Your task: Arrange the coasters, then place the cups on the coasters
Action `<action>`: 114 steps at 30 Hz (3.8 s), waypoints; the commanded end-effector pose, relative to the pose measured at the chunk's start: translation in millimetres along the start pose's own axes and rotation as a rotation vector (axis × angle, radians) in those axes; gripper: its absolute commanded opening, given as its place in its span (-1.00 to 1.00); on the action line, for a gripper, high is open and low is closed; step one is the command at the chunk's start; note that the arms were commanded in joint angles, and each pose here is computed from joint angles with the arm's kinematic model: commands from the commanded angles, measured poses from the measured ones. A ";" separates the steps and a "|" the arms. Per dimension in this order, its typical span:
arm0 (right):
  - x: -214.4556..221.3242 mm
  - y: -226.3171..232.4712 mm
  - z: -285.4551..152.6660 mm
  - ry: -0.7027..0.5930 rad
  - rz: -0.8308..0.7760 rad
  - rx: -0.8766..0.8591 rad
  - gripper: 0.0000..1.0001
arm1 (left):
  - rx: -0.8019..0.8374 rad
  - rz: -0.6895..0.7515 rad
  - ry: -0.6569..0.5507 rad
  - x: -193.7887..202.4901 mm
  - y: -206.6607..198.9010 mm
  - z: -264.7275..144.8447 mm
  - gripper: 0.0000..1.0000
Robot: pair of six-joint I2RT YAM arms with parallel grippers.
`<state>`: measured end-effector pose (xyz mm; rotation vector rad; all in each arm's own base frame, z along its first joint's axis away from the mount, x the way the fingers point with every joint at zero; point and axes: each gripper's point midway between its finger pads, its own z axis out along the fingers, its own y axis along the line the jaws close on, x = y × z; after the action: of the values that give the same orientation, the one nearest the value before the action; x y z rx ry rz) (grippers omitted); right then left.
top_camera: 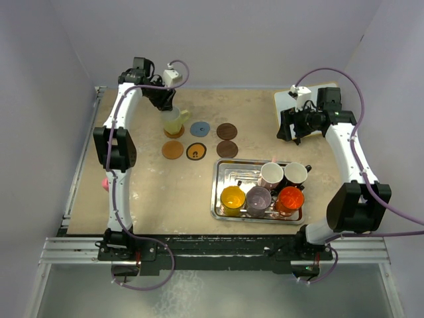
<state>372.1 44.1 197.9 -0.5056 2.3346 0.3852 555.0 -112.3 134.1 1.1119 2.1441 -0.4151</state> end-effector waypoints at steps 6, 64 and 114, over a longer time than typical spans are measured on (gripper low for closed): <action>-7.3 5.6 -12.5 -0.040 -0.036 0.012 0.57 | -0.131 -0.073 -0.136 -51.6 9.8 -49.2 0.00; 123.1 -10.6 -81.2 0.388 -0.033 0.182 0.44 | 0.177 0.063 -0.242 -169.3 -378.3 29.2 0.51; 146.8 -35.7 -27.3 0.465 0.204 0.244 -0.87 | 0.022 0.082 -0.256 -165.6 -319.8 12.9 0.51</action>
<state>266.2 -36.6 94.8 -0.2630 2.8916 0.0626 358.7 -411.0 187.2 1.1516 1.9678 -0.5071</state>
